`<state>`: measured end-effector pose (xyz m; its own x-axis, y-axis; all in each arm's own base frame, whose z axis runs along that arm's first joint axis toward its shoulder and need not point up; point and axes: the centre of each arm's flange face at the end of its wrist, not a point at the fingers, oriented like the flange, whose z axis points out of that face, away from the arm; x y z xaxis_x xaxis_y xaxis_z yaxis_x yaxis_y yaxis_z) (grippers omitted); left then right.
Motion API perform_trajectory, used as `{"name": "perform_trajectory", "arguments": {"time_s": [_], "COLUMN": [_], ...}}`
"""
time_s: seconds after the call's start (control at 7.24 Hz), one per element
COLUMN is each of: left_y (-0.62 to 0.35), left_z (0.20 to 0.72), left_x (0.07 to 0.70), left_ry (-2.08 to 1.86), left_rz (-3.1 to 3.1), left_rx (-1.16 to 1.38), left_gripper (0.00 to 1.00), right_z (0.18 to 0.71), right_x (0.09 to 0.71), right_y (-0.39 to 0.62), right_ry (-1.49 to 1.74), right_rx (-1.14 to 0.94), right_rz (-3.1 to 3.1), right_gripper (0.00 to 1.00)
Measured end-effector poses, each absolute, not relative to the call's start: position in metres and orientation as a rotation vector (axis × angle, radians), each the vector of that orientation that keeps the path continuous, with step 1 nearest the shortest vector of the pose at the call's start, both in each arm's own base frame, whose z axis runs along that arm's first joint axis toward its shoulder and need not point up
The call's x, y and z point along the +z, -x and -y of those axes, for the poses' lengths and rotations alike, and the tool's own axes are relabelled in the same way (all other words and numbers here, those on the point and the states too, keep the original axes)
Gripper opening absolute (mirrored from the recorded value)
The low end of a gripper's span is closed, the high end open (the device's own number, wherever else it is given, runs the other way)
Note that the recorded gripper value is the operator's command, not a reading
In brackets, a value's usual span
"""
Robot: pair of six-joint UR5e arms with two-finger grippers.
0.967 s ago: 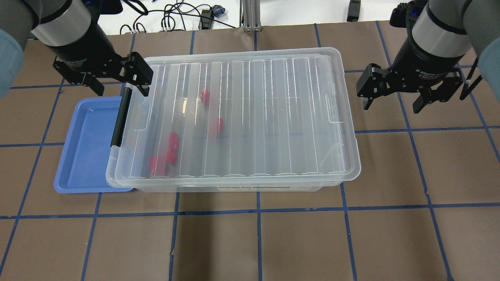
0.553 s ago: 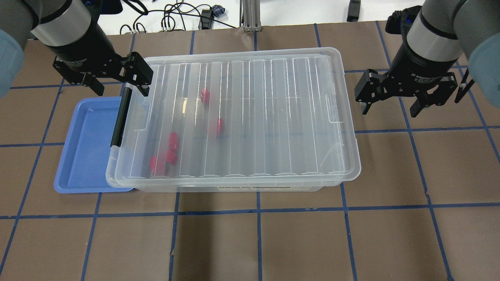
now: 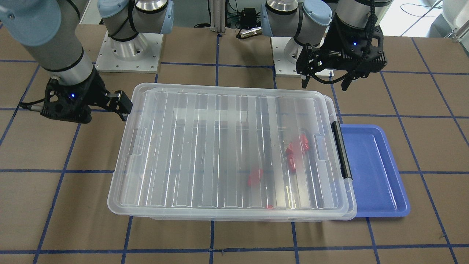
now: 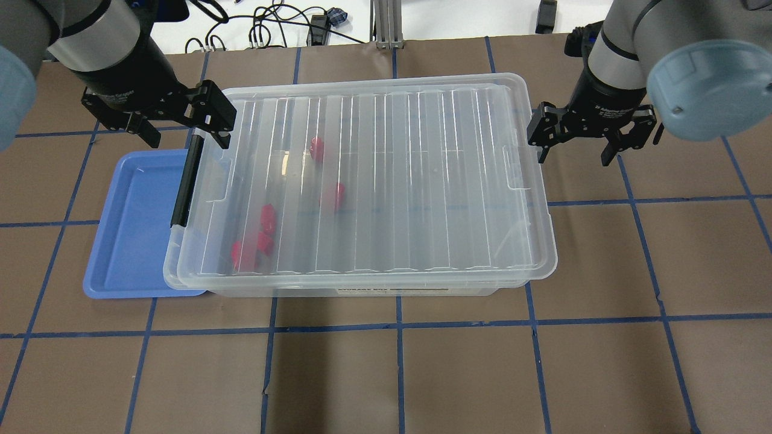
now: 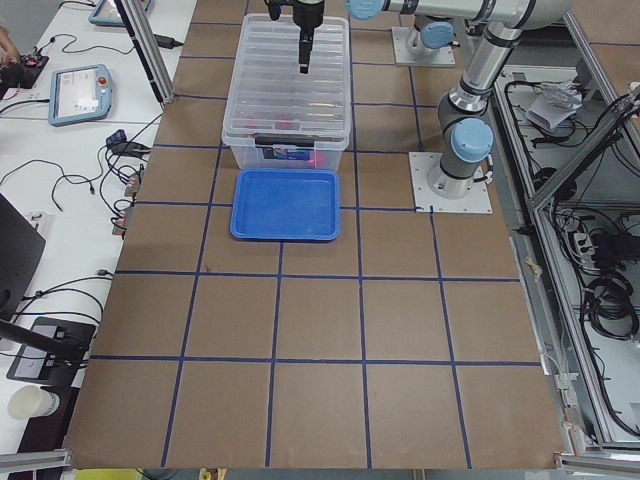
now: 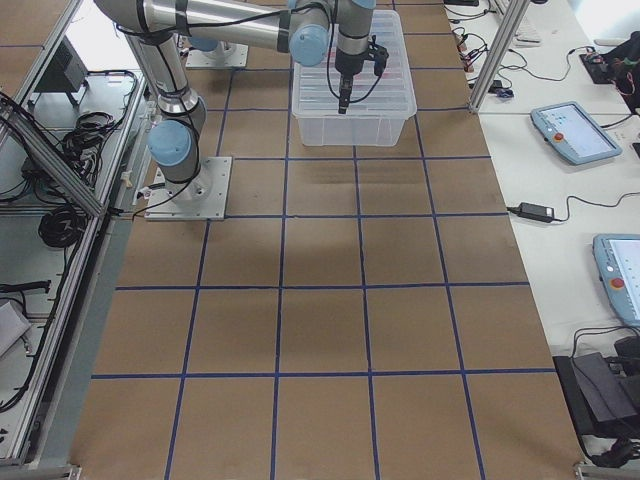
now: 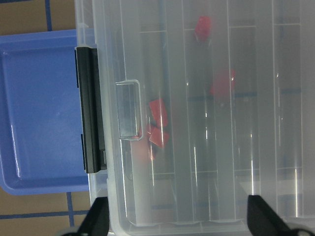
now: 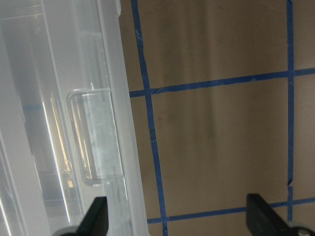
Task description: Place red block in blue tray from box
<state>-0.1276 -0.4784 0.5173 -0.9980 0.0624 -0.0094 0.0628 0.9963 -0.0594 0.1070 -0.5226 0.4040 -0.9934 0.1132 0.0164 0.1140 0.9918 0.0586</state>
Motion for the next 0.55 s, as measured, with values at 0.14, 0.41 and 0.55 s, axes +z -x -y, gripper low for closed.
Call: {"name": "perform_trajectory", "arguments": {"time_s": [0.14, 0.41, 0.55], "left_y": [0.128, 0.128, 0.128], "left_z": [0.478, 0.478, 0.478], "left_x": [0.517, 0.517, 0.517], "left_ry": [-0.098, -0.097, -0.098], "left_rz": [-3.132, -3.132, -3.132], "left_rx": [-0.093, -0.093, -0.093], "left_gripper": [1.00, 1.00, 1.00], "right_z": [0.534, 0.547, 0.551], "right_x": [0.389, 0.369, 0.364], "right_y": [-0.108, -0.109, -0.110], "right_ry": [0.175, 0.169, 0.167], "right_rx": [-0.104, -0.137, -0.147], "right_rz": [3.126, 3.125, 3.125], "right_gripper": [1.00, 1.00, 1.00]}}
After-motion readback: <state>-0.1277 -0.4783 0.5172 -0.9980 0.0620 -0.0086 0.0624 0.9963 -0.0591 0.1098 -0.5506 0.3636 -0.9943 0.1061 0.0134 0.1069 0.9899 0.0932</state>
